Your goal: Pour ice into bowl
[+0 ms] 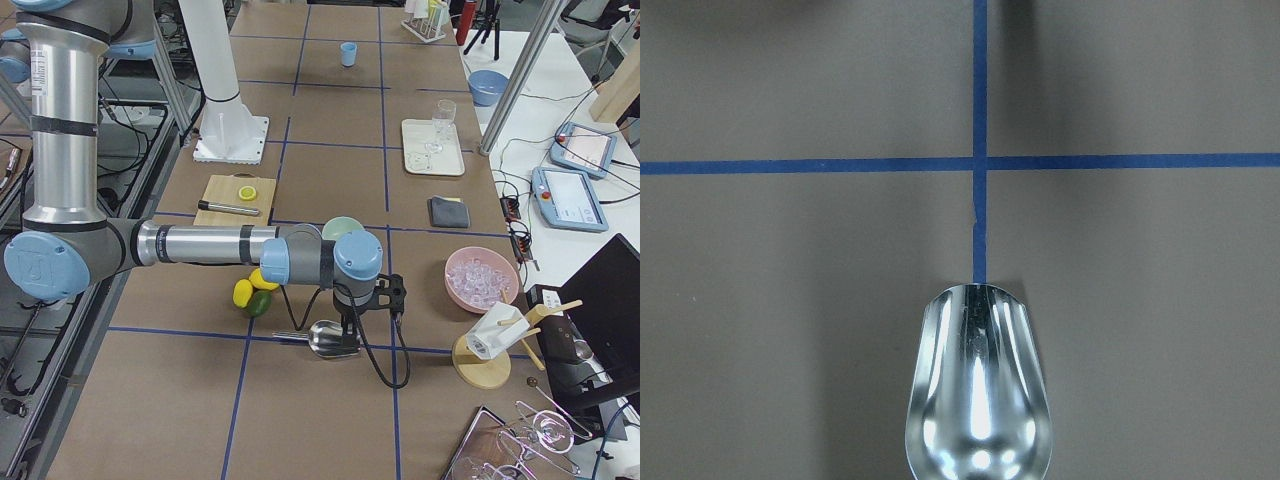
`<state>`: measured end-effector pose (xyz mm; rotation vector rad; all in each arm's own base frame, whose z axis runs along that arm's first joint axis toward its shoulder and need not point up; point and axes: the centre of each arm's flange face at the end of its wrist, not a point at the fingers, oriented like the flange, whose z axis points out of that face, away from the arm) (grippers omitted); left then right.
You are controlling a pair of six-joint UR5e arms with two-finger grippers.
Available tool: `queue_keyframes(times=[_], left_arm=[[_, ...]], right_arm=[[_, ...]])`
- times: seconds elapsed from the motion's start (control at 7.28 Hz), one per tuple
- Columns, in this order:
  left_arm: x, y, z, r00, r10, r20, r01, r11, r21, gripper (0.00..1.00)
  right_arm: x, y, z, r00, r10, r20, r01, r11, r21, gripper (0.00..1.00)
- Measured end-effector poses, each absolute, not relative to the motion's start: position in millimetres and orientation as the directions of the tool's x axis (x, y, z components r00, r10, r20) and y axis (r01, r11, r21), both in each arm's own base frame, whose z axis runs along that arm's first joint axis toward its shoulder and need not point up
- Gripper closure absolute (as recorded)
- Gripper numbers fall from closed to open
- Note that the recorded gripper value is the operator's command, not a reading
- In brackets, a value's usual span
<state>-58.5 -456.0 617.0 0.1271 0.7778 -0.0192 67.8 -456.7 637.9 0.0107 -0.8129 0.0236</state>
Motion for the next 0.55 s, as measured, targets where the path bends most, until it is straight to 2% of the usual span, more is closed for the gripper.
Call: queue_keyframes(times=[0.55], left_arm=[[-56.5, -464.4, 595.6, 0.703, 0.064, -0.708, 0.064, 0.986, 0.153, 0.0]], right_arm=[[66.9, -469.7, 618.8, 0.688, -0.013, 0.726, -0.024, 0.999, 0.041, 0.0]])
